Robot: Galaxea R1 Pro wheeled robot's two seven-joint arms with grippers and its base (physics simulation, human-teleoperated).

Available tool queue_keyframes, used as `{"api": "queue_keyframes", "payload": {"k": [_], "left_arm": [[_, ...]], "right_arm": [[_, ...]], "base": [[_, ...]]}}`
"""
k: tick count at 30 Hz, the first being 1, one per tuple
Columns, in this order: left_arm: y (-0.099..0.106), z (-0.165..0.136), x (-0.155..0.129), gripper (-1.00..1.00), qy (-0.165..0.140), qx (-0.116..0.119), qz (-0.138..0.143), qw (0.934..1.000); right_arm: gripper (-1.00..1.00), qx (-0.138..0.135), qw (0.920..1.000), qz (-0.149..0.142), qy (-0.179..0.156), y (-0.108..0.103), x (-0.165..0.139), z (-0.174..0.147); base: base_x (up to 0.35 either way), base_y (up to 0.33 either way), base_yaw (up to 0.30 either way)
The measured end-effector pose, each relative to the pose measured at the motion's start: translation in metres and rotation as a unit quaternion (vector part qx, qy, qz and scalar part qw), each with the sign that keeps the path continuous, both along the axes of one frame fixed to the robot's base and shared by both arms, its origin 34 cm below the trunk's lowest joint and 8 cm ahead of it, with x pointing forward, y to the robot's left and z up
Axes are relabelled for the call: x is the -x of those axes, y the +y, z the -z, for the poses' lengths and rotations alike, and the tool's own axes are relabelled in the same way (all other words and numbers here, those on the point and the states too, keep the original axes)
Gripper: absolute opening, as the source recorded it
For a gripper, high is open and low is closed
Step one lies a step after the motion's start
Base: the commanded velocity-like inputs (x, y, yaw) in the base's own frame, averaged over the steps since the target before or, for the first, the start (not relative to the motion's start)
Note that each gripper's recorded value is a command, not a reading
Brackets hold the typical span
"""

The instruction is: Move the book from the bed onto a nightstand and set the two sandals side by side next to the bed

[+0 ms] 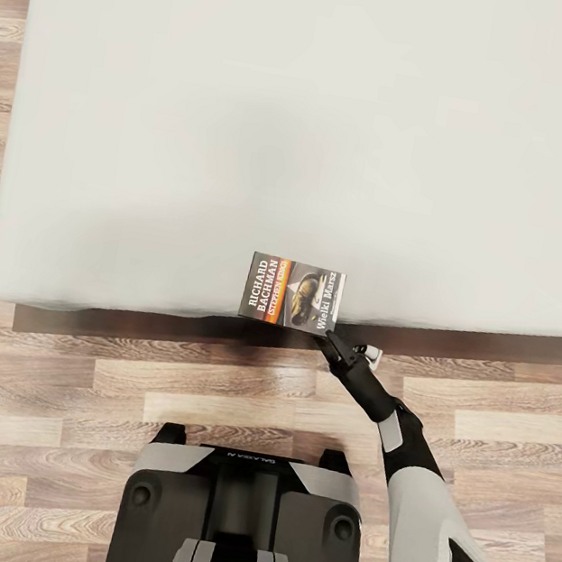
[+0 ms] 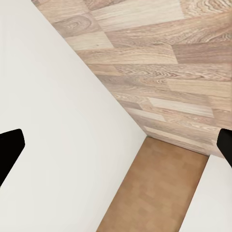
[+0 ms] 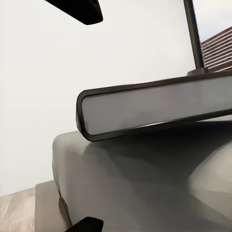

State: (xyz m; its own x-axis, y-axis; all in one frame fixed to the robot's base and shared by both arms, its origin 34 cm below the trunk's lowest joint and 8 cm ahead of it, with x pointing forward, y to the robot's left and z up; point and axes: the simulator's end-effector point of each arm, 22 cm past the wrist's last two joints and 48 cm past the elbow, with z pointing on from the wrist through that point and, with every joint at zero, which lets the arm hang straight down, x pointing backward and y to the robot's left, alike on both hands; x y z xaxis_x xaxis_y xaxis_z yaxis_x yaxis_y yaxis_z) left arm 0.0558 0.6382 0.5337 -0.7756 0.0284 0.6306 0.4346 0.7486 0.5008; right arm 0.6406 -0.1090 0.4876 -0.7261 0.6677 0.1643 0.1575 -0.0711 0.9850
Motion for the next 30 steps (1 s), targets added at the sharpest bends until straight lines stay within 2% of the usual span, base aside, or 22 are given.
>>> {"api": "queue_keyframes", "payload": {"k": [30], "left_arm": [[-0.0001, 0.0000, 0.0000, 1.00, 0.000, 0.000, 0.000, 1.0000]], "right_arm": [[1.00, -0.001, 1.0000, 0.007, 0.000, -0.0026, -0.0009, -0.0006]], "base": [[0.000, 0.000, 0.000]]}}
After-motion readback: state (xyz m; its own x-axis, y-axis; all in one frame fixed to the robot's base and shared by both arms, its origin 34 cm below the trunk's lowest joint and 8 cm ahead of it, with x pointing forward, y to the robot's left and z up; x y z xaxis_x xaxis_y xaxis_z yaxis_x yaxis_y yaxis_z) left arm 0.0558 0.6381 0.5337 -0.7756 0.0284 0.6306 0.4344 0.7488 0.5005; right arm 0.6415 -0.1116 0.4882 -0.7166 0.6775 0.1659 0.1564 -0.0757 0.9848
